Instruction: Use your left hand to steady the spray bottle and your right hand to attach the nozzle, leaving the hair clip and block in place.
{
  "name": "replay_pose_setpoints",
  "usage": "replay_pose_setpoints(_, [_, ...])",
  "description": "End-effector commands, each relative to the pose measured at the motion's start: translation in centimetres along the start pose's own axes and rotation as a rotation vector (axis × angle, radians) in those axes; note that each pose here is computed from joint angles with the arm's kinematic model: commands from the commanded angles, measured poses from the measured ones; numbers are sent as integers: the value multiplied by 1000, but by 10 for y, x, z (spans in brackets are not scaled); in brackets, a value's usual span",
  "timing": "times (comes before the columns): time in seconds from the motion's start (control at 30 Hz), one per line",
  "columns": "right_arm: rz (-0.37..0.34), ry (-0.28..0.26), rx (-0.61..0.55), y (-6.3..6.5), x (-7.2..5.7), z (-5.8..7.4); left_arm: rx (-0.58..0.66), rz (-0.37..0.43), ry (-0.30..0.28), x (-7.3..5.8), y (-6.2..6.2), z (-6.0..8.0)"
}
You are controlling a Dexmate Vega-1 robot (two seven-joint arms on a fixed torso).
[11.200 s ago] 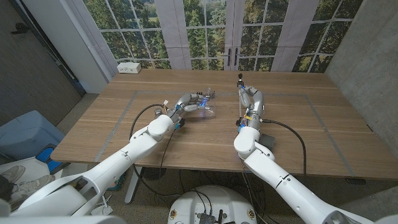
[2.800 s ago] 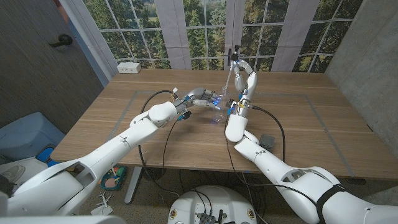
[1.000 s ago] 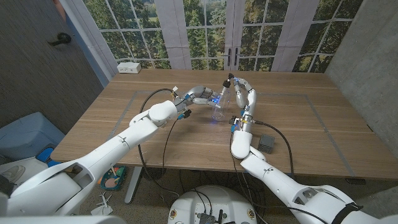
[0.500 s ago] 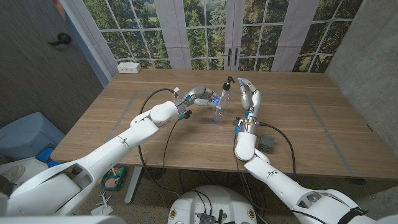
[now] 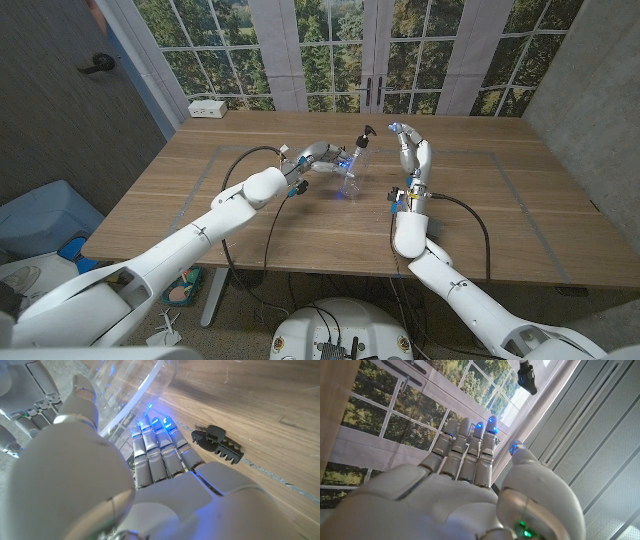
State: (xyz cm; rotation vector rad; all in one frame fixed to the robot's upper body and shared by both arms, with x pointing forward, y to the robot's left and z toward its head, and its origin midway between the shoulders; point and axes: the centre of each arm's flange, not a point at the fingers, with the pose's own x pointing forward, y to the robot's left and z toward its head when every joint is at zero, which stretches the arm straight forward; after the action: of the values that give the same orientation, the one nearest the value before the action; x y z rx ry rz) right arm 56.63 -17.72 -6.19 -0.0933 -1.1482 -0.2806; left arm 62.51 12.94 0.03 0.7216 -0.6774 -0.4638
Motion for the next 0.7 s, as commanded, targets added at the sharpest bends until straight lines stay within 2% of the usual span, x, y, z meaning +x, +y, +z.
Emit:
replay_pose_setpoints(0.03, [42,-29,-172,-18,2,16,-9,35,-19,2,-2,-5])
replay_pose_setpoints(0.47, [92,-25,-275,-21,4,27,23,47,-17,3,-3,-5])
replay_pose_setpoints(0.7, [152,-38,-341,-18,5,36,51,47,-16,5,-4,-3])
